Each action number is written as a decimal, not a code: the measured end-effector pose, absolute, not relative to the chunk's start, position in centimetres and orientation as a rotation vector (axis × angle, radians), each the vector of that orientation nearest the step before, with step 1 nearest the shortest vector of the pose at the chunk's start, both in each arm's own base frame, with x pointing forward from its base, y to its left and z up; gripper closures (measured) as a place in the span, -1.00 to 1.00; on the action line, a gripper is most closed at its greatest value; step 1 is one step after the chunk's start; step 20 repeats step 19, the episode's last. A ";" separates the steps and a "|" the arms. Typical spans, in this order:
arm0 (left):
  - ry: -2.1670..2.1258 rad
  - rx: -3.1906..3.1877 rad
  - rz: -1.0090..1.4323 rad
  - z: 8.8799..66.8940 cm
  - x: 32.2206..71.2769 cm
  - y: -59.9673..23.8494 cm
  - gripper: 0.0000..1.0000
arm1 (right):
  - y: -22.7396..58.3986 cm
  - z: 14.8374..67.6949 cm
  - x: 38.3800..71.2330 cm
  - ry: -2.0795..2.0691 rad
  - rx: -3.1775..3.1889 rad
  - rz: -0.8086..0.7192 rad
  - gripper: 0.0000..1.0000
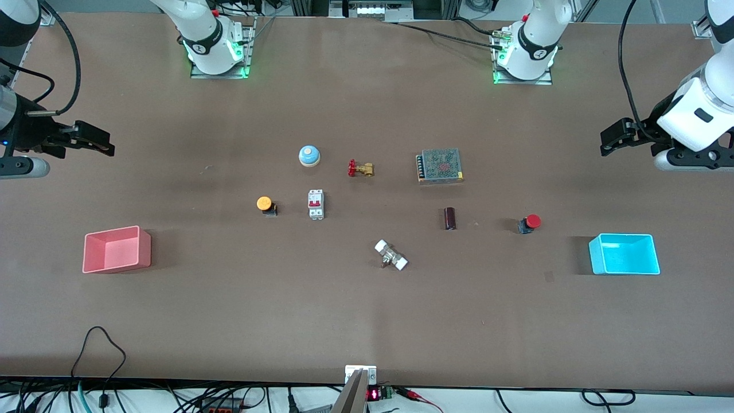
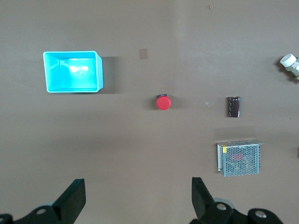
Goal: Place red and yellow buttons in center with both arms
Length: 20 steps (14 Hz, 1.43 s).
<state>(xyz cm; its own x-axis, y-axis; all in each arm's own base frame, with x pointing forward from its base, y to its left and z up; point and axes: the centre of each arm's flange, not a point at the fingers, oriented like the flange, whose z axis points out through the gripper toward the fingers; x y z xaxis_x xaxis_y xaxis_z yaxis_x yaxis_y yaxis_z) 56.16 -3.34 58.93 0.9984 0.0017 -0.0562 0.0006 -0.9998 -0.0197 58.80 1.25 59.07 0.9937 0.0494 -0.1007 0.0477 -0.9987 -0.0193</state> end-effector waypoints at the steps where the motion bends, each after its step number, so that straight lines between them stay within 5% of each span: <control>1: -0.002 -3.121 0.088 58.9 56.2 -3.3 -1.00 | 1.2 59.1 58.8 -0.076 -3.121 0.154 -1.00; 20: -0.034 -3.125 0.098 58.8 56.2 -2.2 -1.00 | 1.8 59.0 59.0 -0.098 -3.136 0.142 -1.00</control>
